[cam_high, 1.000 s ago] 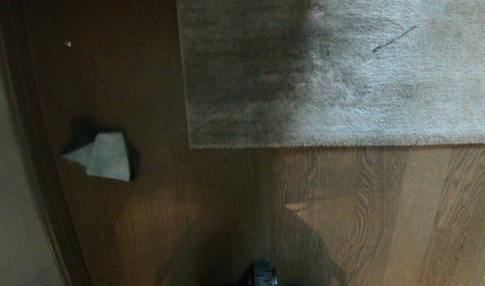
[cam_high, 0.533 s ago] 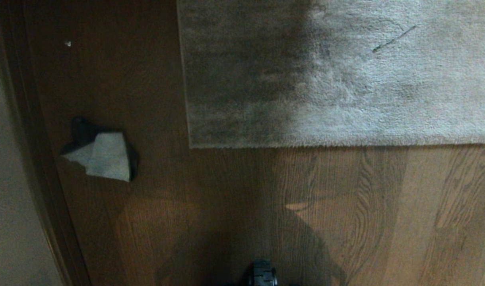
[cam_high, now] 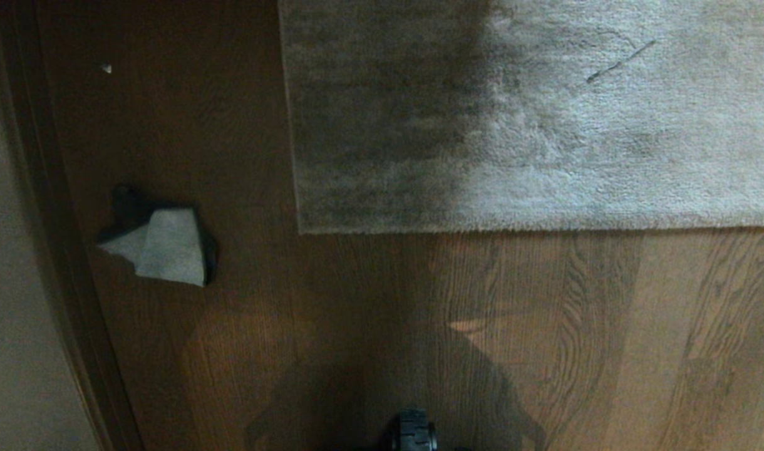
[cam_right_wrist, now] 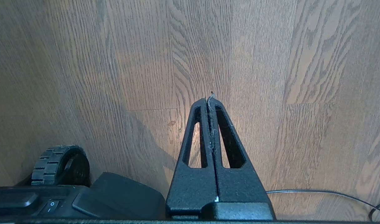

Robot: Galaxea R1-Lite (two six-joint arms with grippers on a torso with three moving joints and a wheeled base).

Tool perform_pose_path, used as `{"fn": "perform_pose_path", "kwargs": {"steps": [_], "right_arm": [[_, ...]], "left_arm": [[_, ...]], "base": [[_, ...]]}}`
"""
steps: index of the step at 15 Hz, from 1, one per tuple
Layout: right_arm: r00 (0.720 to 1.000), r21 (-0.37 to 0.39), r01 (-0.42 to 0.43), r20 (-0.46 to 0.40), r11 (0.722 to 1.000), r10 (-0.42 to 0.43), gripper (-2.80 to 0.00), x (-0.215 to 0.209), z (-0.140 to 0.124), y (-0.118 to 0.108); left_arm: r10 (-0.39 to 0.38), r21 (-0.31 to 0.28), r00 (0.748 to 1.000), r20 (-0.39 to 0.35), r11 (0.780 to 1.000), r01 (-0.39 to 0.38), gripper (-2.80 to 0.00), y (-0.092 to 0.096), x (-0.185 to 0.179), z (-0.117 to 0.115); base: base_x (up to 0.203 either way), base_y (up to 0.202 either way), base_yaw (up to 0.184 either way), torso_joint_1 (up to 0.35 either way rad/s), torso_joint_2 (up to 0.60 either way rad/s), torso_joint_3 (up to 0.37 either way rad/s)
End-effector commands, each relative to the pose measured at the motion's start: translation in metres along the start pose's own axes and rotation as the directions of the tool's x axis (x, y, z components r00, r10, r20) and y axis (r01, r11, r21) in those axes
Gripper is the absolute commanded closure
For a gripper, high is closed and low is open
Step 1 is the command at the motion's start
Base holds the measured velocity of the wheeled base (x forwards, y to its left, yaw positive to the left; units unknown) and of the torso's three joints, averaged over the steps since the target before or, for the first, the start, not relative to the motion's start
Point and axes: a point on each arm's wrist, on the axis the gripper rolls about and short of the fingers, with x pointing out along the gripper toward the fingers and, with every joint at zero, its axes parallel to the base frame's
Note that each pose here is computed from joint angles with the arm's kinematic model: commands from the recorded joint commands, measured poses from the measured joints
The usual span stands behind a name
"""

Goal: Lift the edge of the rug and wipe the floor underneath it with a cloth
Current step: Pick up the rag

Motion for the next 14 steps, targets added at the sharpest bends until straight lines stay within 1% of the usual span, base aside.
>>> {"fn": "perform_pose_path", "kwargs": {"steps": [1, 2, 4, 7, 8, 9, 10, 12, 13, 14], "right_arm": [[1.000, 0.000, 0.000, -0.001, 1.000, 0.000, 0.00, 0.000, 0.000, 0.000], [1.000, 0.000, 0.000, -0.001, 1.000, 0.000, 0.00, 0.000, 0.000, 0.000], [1.000, 0.000, 0.000, 0.000, 1.000, 0.000, 0.00, 0.000, 0.000, 0.000], [1.000, 0.000, 0.000, 0.000, 1.000, 0.000, 0.00, 0.000, 0.000, 0.000], [1.000, 0.000, 0.000, 0.000, 1.000, 0.000, 0.00, 0.000, 0.000, 0.000], [1.000, 0.000, 0.000, 0.000, 1.000, 0.000, 0.00, 0.000, 0.000, 0.000], [1.000, 0.000, 0.000, -0.001, 1.000, 0.000, 0.00, 0.000, 0.000, 0.000], [1.000, 0.000, 0.000, -0.001, 1.000, 0.000, 0.00, 0.000, 0.000, 0.000], [1.000, 0.000, 0.000, 0.000, 1.000, 0.000, 0.00, 0.000, 0.000, 0.000], [1.000, 0.000, 0.000, 0.000, 1.000, 0.000, 0.00, 0.000, 0.000, 0.000]], "left_arm": [[0.001, -0.002, 1.000, 0.000, 1.000, -0.001, 0.00, 0.000, 0.000, 0.000], [0.003, -0.002, 1.000, -0.009, 1.000, -0.003, 0.00, 0.000, 0.000, 0.000], [0.003, 0.005, 0.998, -0.070, 1.000, -0.002, 0.00, 0.000, 0.000, 0.000], [0.001, 0.019, 0.977, -0.213, 1.000, 0.003, 0.00, 0.000, 0.011, 0.002], [-0.004, 0.021, 0.973, -0.232, 1.000, 0.009, 0.00, 0.000, 0.013, 0.003], [-0.009, 0.021, 0.971, -0.237, 1.000, 0.014, 0.00, -0.001, 0.014, 0.007], [-0.012, 0.021, 0.965, -0.262, 1.000, 0.018, 0.00, -0.001, 0.017, 0.013], [-0.026, 0.021, 0.937, -0.348, 0.999, 0.035, 0.00, -0.003, 0.031, 0.025], [-0.038, 0.021, 0.927, -0.372, 0.999, 0.049, 0.00, -0.004, 0.037, 0.030], [-0.053, 0.020, 0.925, -0.376, 0.998, 0.065, 0.00, -0.005, 0.041, 0.035]], "base": [[0.000, 0.000, 0.000, 0.000, 0.00, 0.000], [0.000, 0.000, 0.000, 0.000, 0.00, 0.000], [0.000, 0.000, 0.000, 0.000, 0.00, 0.000], [0.000, 0.000, 0.000, 0.000, 0.00, 0.000], [0.000, 0.000, 0.000, 0.000, 0.00, 0.000], [0.000, 0.000, 0.000, 0.000, 0.00, 0.000], [0.000, 0.000, 0.000, 0.000, 0.00, 0.000], [0.000, 0.000, 0.000, 0.000, 0.00, 0.000], [0.000, 0.000, 0.000, 0.000, 0.00, 0.000], [0.000, 0.000, 0.000, 0.000, 0.00, 0.000]]}}
